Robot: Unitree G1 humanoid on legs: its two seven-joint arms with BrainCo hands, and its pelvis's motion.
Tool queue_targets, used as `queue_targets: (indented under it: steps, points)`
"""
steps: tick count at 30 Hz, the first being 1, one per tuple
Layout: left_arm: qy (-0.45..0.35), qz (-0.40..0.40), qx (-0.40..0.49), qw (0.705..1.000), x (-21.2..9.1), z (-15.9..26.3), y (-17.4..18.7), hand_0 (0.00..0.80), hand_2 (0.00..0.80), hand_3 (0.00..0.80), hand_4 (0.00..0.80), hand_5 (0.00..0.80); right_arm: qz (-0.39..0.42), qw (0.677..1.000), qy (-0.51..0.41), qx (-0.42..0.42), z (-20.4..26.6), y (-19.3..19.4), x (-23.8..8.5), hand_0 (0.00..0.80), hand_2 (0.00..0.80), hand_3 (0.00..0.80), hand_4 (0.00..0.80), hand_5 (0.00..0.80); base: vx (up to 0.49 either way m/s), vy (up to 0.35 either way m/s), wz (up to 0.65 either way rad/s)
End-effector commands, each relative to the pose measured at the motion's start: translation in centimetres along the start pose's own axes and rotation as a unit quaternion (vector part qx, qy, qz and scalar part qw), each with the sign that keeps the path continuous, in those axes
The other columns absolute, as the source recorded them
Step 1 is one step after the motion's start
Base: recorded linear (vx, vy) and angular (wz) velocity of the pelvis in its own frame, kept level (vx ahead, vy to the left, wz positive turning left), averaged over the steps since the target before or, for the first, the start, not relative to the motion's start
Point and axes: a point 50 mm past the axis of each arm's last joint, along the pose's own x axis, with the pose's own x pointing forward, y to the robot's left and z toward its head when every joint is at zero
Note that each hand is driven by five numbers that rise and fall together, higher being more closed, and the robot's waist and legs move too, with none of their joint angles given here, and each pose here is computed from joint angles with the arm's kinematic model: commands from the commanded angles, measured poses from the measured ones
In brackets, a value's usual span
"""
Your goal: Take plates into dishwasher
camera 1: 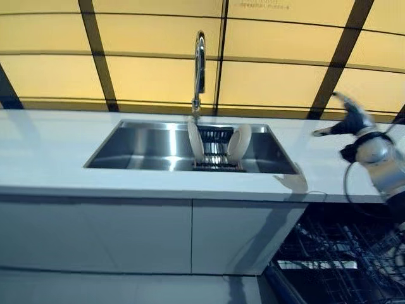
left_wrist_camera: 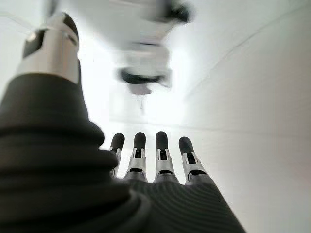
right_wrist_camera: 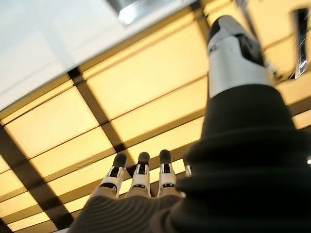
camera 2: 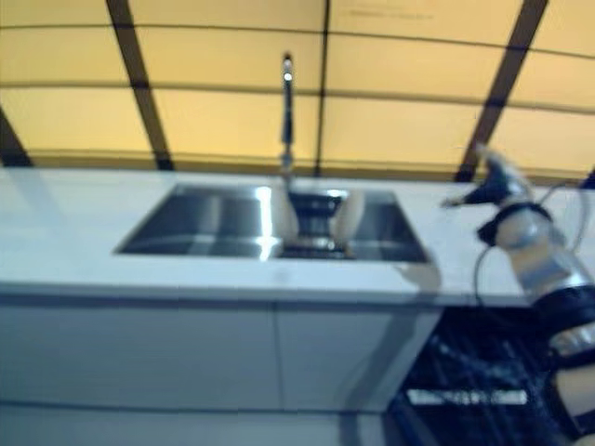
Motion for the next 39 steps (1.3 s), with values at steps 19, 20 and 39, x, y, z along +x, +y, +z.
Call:
queue_targets:
  steps: [19,20,39]
  points:
    - [0.02,0.001,0.059,0.998,-0.1,-1.2,1.1,0.0,0.0,0.0,0.0,0.0,-0.051,0.994,-0.086,-0.047,3.1,-1.3,-0.2,0.0,0.0,0.0,0.0,0.0,0.067,0.046,0.08]
    - [0.02,-0.004,0.08,0.997,-0.2,-1.1,1.3,0.0,0.0,0.0,0.0,0.0,-0.055,0.991,-0.097,-0.071,3.2,-1.0,-0.5,0.0,0.0,0.0,0.0,0.0,0.145,0.188,0.02]
    - [0.039,-0.009,0.001,0.999,0.0,-2.9,0.6,0.0,0.0,0.0,0.0,0.0,-0.065,0.925,-0.169,-0.335,3.1,-2.1,-0.5,0.0,0.0,0.0,0.0,0.0,0.123,-0.104,0.26]
